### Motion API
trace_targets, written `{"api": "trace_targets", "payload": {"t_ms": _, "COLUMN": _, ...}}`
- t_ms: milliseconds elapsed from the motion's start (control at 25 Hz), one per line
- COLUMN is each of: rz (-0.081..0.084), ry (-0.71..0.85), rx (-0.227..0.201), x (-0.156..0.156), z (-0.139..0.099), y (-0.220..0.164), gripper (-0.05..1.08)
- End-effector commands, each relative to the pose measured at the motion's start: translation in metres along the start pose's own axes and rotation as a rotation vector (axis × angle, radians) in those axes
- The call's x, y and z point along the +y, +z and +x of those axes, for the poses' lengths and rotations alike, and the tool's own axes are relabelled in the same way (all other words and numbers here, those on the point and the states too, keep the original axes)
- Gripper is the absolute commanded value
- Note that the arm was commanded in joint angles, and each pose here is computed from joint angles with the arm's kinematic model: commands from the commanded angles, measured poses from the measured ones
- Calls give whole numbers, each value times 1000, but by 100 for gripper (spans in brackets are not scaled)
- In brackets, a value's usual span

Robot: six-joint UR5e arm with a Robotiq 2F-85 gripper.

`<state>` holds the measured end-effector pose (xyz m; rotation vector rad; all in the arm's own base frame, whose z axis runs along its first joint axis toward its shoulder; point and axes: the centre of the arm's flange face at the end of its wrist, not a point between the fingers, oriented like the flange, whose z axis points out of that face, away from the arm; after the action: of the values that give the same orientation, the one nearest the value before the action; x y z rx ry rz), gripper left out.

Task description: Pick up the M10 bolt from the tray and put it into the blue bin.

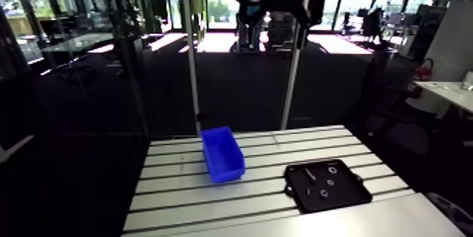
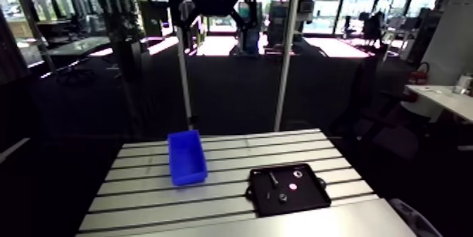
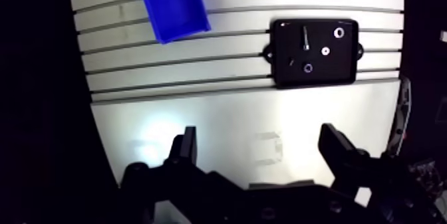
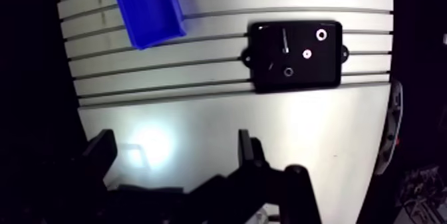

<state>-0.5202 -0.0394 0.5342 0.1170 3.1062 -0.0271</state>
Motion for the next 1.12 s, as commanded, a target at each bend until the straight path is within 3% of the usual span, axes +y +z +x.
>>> {"api": "trace_targets", "payload": {"t_ms": 40, "rz": 10, "ry": -70, "rx": -4, "x": 45, "z": 9, "y": 10, "gripper": 1}}
{"api": "trace_targets", "payload": {"t_ms": 280, "rz": 5, "ry": -141, "rx": 16, "x": 57, "z": 20, "y": 36, "gripper": 1}}
{"api": "trace_targets", "payload": {"t_ms": 440, "rz": 0, "ry": -156, "rx": 32, "x": 87, "z": 23, "y": 55, "gripper": 1}}
{"api": "trace_targets", "payload": {"t_ms": 640, "rz": -4, "ry": -155, "rx": 35, "x": 101, "z": 28, "y": 72, "gripper": 1}}
{"api": "trace_targets", "payload": {"t_ms": 1120, "rz": 16, "ry": -79, "rx": 16, "x": 137, "z": 22, "y": 91, "gripper": 1}}
